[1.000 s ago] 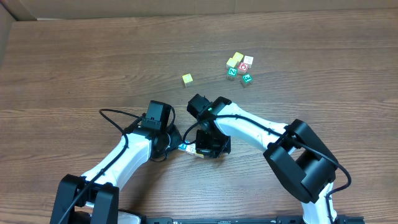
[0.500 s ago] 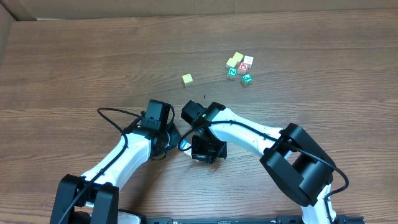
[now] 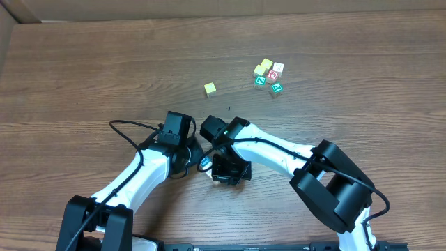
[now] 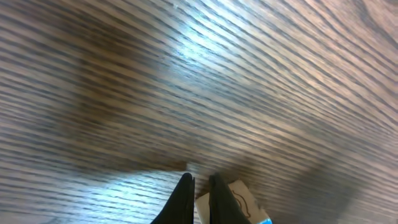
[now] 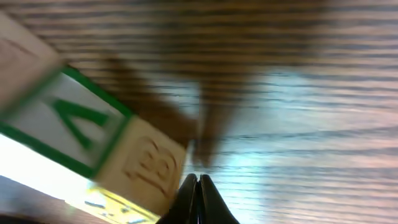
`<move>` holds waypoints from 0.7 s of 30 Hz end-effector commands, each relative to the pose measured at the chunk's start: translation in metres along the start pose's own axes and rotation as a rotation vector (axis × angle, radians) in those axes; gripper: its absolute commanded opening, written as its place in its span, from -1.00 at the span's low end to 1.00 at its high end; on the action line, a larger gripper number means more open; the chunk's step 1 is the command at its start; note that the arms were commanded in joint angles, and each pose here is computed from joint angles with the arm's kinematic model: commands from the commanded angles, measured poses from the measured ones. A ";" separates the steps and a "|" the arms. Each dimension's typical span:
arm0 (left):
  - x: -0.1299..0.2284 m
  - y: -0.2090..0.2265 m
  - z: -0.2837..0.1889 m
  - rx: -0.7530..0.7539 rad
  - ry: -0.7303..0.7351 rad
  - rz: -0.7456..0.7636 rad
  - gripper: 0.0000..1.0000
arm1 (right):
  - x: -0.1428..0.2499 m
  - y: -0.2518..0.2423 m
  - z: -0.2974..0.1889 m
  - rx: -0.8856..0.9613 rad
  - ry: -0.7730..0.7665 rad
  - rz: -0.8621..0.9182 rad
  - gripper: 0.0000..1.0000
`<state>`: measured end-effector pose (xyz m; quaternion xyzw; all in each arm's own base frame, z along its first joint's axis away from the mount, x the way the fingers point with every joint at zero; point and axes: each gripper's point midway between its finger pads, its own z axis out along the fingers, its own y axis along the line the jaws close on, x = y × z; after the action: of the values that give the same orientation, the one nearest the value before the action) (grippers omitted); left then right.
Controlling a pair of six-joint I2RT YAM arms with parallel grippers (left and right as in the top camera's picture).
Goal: Flip 3 blocks
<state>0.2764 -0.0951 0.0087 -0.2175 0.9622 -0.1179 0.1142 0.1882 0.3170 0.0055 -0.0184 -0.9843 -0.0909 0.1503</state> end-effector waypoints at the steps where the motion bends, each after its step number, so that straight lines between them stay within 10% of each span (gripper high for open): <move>1: 0.006 -0.002 0.004 0.010 0.025 0.000 -0.91 | 0.005 0.007 -0.007 -0.028 -0.006 -0.014 -0.92; 21: -0.001 0.003 0.004 -0.022 -0.015 0.001 -0.92 | 0.009 0.006 -0.006 -0.016 0.002 -0.006 -0.92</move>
<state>0.2791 -0.0964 0.0097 -0.2161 0.9614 -0.1214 0.1193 0.1831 0.3168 0.0061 -0.0184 -0.9835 -0.0872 0.1576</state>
